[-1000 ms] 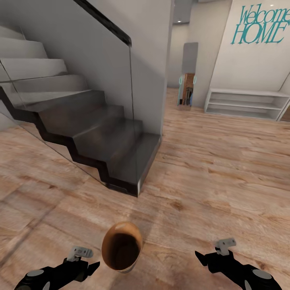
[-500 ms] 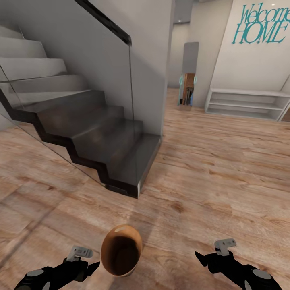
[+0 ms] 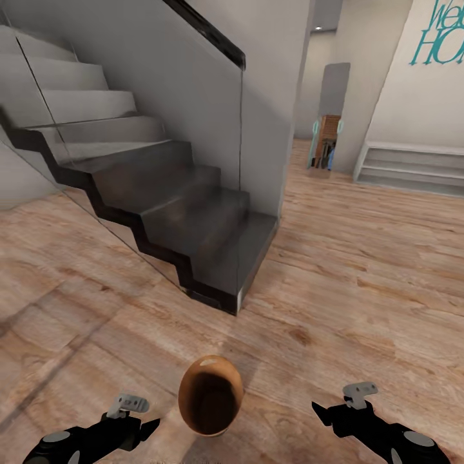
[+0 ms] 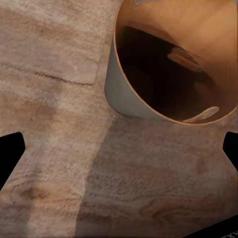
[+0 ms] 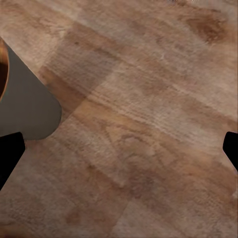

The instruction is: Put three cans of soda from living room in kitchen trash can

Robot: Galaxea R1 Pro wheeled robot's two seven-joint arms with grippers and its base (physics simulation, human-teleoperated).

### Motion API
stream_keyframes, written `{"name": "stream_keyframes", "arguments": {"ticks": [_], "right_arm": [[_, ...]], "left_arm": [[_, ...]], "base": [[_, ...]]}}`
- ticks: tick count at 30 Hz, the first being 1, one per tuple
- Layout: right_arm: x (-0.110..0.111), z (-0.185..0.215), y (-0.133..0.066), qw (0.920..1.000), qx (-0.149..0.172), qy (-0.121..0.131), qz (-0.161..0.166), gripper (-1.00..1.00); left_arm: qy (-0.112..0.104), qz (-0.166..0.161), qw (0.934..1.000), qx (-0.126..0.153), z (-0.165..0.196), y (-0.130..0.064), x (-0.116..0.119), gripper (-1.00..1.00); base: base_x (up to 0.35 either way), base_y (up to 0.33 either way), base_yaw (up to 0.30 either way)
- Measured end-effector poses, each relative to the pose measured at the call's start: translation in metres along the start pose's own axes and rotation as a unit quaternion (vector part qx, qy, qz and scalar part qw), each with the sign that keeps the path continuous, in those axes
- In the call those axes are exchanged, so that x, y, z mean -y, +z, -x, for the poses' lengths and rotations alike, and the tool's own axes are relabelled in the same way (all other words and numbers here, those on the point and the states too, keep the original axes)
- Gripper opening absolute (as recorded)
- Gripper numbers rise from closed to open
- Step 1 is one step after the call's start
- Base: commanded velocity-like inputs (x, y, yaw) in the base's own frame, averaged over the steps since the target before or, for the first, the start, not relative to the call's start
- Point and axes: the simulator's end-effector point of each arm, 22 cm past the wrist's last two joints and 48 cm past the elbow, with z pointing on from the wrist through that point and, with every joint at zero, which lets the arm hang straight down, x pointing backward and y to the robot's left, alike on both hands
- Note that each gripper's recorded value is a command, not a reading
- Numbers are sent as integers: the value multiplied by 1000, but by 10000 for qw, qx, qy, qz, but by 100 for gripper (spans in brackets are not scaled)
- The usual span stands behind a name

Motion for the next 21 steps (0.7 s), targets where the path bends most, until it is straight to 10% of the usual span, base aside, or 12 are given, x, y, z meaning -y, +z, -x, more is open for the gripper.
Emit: {"name": "stream_keyframes", "arguments": {"ticks": [21], "right_arm": [[13,-7,2,9998,-60,143,-92,100]], "left_arm": [[-35,-16,9999,-93,-7,4,-1,100]], "base": [[0,0,65]]}}
